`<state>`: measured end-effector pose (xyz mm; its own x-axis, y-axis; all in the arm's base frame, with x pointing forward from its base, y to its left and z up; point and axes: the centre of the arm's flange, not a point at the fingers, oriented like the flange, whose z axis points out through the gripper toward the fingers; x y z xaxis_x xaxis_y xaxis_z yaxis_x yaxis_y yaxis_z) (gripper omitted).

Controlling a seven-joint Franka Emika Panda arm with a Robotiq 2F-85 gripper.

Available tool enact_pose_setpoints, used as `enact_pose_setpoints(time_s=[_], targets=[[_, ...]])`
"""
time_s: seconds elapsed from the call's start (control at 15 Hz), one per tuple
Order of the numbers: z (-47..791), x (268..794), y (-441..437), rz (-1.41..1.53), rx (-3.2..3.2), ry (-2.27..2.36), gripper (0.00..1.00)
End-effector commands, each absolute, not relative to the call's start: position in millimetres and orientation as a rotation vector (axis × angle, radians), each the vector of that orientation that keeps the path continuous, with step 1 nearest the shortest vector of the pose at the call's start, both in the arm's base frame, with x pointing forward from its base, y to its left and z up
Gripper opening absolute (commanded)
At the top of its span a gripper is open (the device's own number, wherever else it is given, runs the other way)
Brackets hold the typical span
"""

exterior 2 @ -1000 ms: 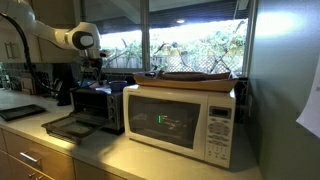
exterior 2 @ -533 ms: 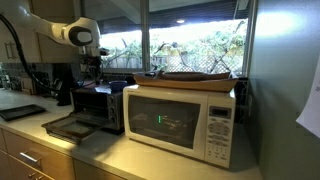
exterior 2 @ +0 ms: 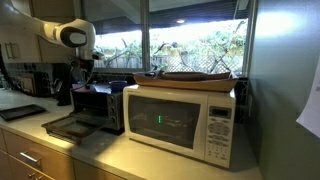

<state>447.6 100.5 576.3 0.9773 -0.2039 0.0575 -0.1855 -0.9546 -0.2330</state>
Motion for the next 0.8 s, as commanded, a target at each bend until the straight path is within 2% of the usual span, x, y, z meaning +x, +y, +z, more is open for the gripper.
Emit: enact_pose_setpoints(time_s=[0.0,0.07,0.73], targets=[[566,417,97,-0.124,-2.834,0.351,0.01],[574,438,101,-0.109,-2.875,0.302,0.04],[572,429,99,-0.111,-2.859,0.321,0.04]])
